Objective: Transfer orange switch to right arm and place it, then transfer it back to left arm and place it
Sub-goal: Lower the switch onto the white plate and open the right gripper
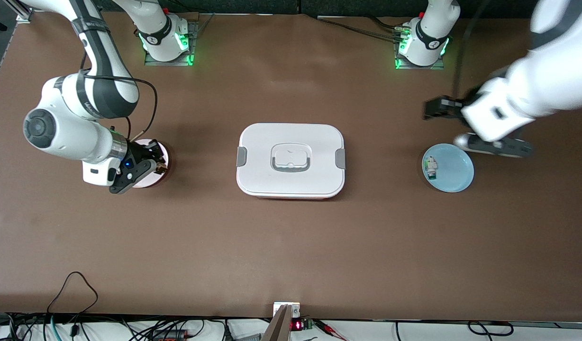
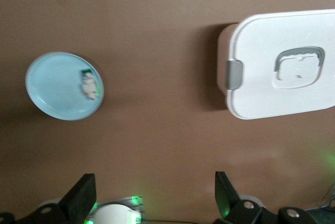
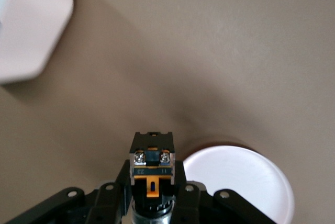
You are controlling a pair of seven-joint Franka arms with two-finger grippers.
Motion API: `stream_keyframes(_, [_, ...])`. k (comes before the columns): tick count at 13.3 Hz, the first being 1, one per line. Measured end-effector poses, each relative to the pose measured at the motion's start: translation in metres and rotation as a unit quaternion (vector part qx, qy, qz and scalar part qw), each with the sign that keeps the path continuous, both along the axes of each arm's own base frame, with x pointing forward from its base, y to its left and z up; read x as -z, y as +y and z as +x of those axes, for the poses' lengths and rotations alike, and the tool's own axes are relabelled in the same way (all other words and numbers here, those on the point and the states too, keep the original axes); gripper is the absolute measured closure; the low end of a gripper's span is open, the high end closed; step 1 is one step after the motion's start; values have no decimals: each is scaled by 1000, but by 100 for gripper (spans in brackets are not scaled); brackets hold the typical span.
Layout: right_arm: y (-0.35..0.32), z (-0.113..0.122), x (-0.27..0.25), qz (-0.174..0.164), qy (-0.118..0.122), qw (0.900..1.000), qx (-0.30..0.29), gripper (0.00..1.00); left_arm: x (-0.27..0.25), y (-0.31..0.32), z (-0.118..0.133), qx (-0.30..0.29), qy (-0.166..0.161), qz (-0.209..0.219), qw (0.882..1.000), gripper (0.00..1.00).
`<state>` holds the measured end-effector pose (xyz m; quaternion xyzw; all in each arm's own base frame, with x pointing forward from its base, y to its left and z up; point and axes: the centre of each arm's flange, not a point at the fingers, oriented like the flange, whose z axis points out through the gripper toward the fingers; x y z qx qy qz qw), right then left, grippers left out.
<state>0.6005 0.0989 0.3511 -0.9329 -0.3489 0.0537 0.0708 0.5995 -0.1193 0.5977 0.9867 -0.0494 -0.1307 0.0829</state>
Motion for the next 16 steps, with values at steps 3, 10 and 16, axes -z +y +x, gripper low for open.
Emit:
stream_keyframes(3, [-27,1,14,-34,-1,991,-131,66,-6,36,-3,4,-6,3,1000,0])
stream_keyframes(10, [-48,-18,69,-58,-20,947,-316,66,-11,59,-35,-36,-40,37,998,0])
stream_keyframes(16, [-80,-45,108,-47,-37,937,-345,66,-16,40,-57,-63,-49,44,996,0])
